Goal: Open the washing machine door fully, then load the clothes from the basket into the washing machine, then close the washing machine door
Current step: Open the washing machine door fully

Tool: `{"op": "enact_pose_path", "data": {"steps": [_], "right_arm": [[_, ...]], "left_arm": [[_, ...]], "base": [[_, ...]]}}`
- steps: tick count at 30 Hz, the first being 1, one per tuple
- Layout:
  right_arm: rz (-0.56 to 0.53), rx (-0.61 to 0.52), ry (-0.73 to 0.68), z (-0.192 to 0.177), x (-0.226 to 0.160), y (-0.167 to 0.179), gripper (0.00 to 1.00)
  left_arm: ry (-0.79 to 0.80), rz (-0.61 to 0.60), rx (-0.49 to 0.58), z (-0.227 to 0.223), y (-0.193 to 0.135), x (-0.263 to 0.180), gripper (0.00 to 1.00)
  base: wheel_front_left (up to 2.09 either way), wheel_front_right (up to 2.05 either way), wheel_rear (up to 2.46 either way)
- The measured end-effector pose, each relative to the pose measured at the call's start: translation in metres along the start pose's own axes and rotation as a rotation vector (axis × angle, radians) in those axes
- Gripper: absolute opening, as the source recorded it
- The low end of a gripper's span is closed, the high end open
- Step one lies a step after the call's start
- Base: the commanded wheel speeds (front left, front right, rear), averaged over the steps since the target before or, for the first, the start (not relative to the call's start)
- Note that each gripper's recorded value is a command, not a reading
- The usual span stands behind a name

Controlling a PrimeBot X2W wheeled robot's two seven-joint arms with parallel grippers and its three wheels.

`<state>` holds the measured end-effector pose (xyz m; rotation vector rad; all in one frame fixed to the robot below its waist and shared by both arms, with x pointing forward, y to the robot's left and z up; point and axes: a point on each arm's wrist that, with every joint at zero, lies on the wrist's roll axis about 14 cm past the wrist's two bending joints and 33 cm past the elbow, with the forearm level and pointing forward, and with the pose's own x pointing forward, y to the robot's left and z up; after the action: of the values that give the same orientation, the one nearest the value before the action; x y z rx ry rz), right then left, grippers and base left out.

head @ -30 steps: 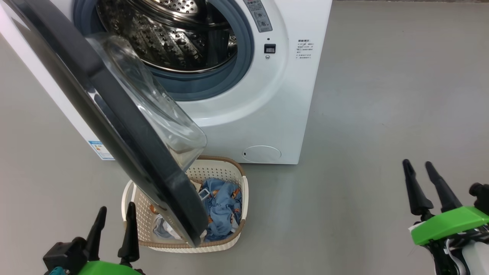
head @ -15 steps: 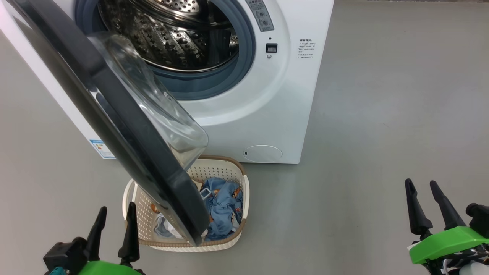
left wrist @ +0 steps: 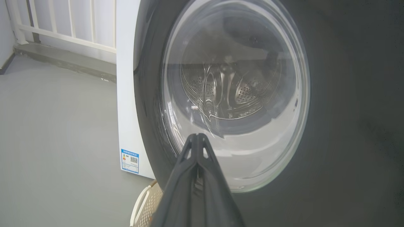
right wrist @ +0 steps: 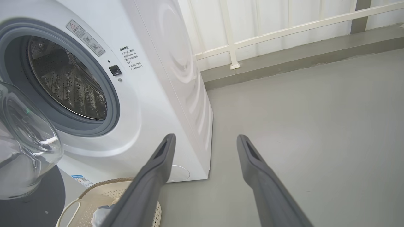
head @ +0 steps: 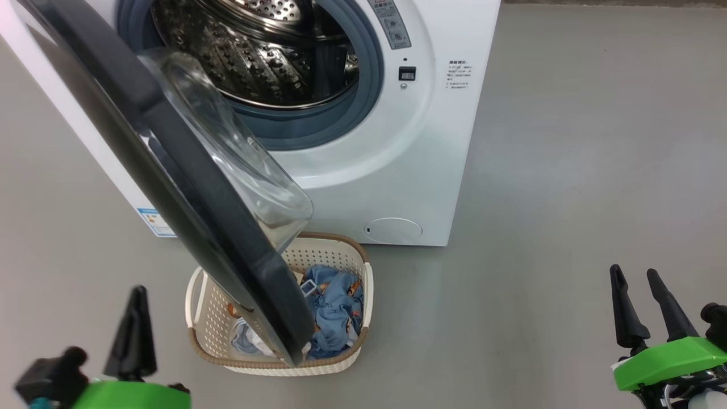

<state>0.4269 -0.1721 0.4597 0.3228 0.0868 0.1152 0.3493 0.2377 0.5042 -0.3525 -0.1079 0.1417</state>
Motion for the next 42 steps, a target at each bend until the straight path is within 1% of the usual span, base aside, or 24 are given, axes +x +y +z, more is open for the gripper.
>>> {"op": "enact_pose_path", "data": {"steps": [5,8,14,17,19,20,24,29,32,35,42], "right_arm": [[0.001,0.0,-0.008,0.003,0.0,0.001,1.0],[-0.004,0.0,0.0,0.0,-0.003,-0.001,1.0],[-0.011,0.002,-0.003,0.0,-0.006,-0.003,1.0],[-0.009,0.005,-0.008,0.002,-0.006,-0.001,1.0],[-0.009,0.006,-0.009,0.002,-0.007,-0.001,1.0],[-0.01,0.007,-0.012,0.003,-0.007,-0.001,1.0],[-0.012,0.009,-0.01,0.002,-0.007,-0.002,1.0],[-0.015,0.01,-0.003,-0.001,-0.006,-0.003,1.0],[-0.014,0.006,-0.001,-0.002,-0.005,-0.003,1.0],[-0.012,0.005,0.003,-0.004,-0.004,-0.002,1.0],[-0.006,0.002,0.016,-0.009,-0.002,-0.001,1.0]], "left_arm": [[-0.139,0.006,-0.005,0.044,0.002,0.003,0.0],[-0.228,-0.024,-0.005,0.072,-0.008,0.004,0.0],[-0.428,-0.148,-0.001,0.135,-0.049,-0.006,0.0],[-0.513,-0.244,0.009,0.16,-0.08,-0.016,0.0],[-0.535,-0.31,0.006,0.166,-0.102,-0.022,0.0],[-0.528,-0.383,-0.014,0.165,-0.125,-0.027,0.0],[-0.435,-0.519,-0.059,0.144,-0.169,-0.035,0.0],[-0.265,-0.597,-0.099,0.098,-0.196,-0.037,0.0],[-0.158,-0.61,-0.114,0.067,-0.203,-0.039,0.0],[-0.06,-0.598,-0.134,0.037,-0.201,-0.04,0.0],[0.095,-0.521,-0.125,-0.018,-0.179,-0.035,0.0]], "base": [[0.0,0.0,0.0],[0.0,0.0,0.0],[0.0,0.0,0.0],[0.0,0.0,0.0],[0.0,0.0,0.0],[0.0,0.0,0.0],[0.0,0.0,0.0],[0.0,0.0,0.0],[0.0,0.0,0.0],[0.0,0.0,0.0],[0.0,0.0,0.0]]}}
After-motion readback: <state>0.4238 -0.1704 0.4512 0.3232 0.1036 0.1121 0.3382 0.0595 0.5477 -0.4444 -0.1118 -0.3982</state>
